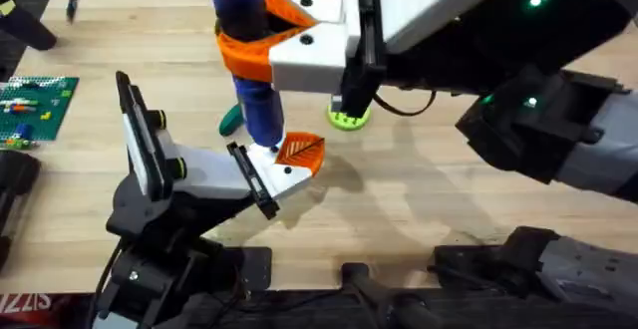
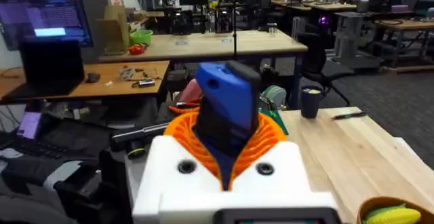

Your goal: Pick up the gripper from the table and insert it into the empty holder that is missing its gripper. Then pick up a screw, insert it into the mounting hole, and use the screwdriver to tighten it. Finally, clean up the table by picking up the vegetable and placing it into the bucket.

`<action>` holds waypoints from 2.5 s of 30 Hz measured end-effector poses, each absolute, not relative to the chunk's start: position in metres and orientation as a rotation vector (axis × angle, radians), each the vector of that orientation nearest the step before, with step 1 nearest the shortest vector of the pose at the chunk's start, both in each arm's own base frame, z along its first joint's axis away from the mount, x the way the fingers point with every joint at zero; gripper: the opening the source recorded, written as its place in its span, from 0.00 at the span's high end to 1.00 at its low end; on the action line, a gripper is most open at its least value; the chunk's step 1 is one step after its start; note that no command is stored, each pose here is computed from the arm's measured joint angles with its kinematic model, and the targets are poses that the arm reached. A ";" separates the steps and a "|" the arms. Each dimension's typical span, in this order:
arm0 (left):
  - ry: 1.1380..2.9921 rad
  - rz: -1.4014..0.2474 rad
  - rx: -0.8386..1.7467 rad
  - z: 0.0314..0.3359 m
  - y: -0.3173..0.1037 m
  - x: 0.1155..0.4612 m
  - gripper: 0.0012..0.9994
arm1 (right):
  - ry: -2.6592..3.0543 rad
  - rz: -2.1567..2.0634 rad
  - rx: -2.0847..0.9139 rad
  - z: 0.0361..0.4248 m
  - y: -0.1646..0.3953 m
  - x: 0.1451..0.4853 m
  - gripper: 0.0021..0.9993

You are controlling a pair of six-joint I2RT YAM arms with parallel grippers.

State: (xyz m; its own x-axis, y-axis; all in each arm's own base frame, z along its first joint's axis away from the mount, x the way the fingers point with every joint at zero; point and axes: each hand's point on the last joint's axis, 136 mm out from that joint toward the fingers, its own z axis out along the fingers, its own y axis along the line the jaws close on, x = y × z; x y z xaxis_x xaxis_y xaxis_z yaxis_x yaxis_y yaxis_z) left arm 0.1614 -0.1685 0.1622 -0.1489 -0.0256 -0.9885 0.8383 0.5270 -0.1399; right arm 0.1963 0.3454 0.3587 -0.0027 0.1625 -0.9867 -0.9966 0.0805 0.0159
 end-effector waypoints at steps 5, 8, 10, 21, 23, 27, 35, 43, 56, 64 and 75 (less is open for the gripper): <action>1.542 -0.880 0.723 0.162 -0.168 0.161 0.99 | 1.130 1.228 -1.025 0.359 0.345 0.196 0.96; 1.542 -0.880 0.723 0.162 -0.168 0.161 0.99 | 1.114 1.226 -1.023 0.362 0.345 0.196 0.96; 1.542 -0.880 0.723 0.162 -0.168 0.161 0.99 | 1.109 1.225 -1.022 0.363 0.345 0.195 0.96; 1.542 -0.880 0.723 0.162 -0.168 0.161 0.99 | 1.110 1.224 -1.021 0.363 0.344 0.196 0.96; 1.542 -0.880 0.723 0.162 -0.168 0.161 0.99 | 1.111 1.221 -1.019 0.363 0.343 0.197 0.96; 1.542 -0.880 0.723 0.162 -0.168 0.161 0.99 | 1.116 1.211 -1.010 0.363 0.341 0.202 0.96; 1.542 -0.880 0.723 0.162 -0.168 0.161 0.99 | 1.128 1.222 -1.001 0.363 0.340 0.203 0.96; 1.542 -0.880 0.723 0.162 -0.168 0.161 0.99 | 1.130 1.225 -1.000 0.363 0.340 0.203 0.96; 1.542 -0.880 0.723 0.162 -0.168 0.162 0.99 | 1.159 1.237 -0.997 0.359 0.341 0.203 0.96; 1.542 -0.880 0.723 0.162 -0.168 0.162 0.99 | 1.165 1.243 -0.994 0.359 0.341 0.203 0.96; 1.543 -0.883 0.722 0.162 -0.169 0.161 0.99 | 1.203 1.256 -0.986 0.354 0.342 0.205 0.96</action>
